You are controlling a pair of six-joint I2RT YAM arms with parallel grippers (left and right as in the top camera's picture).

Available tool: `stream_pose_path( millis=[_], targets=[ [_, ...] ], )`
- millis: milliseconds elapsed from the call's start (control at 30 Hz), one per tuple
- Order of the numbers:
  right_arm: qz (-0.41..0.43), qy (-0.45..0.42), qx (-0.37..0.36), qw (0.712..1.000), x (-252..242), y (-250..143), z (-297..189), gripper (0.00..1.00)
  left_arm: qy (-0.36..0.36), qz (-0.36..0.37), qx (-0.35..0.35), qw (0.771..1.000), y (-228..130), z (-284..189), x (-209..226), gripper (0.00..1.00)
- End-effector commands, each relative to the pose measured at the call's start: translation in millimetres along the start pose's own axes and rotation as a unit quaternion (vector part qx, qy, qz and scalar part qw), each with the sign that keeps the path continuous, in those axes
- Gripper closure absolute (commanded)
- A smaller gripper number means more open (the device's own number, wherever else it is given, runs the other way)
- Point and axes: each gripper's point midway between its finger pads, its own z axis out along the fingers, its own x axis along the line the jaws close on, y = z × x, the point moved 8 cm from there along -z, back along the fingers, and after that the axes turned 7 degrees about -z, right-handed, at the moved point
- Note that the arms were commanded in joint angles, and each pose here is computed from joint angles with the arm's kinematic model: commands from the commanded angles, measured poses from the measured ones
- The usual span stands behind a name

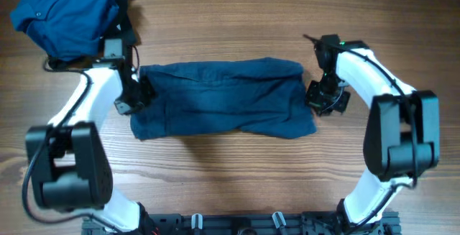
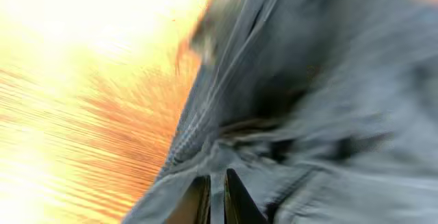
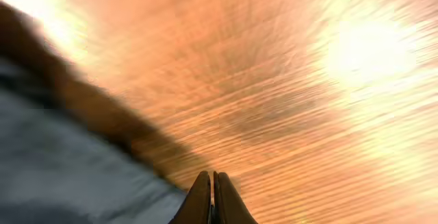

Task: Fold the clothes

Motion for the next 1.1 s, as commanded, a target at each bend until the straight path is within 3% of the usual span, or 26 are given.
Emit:
stream_pose_path(
  millis=[0,100,233,367,600,900,1067],
  targets=[
    [-0.047,0.105,-0.122,0.986,11,5,-76,0.93,-0.065,0.015,-0.103,0.992,18,-70,-15,0.86],
    [-0.152,0.269,-0.169,0.936,40,-1,-113,0.86,-0.143,0.04,-0.106,0.983,8,-91,-34,0.75],
    [-0.228,0.381,-0.204,0.872,74,-5,-138,0.7,-0.186,0.078,-0.092,0.975,-5,-93,-59,0.73],
    [-0.235,0.4,-0.213,0.86,109,1,-133,0.63,-0.202,0.104,-0.088,0.97,-12,-78,-88,0.74],
    [-0.242,0.406,-0.15,0.868,162,11,-72,0.61,-0.237,0.117,-0.018,0.964,-14,-17,-123,0.73],
    [-0.213,0.367,-0.106,0.899,172,31,-1,0.73,-0.218,0.135,-0.005,0.966,-5,46,-129,0.78],
    [-0.18,0.256,-0.142,0.939,154,42,13,0.76,-0.132,0.141,-0.05,0.98,4,60,-114,0.76]
  ],
)
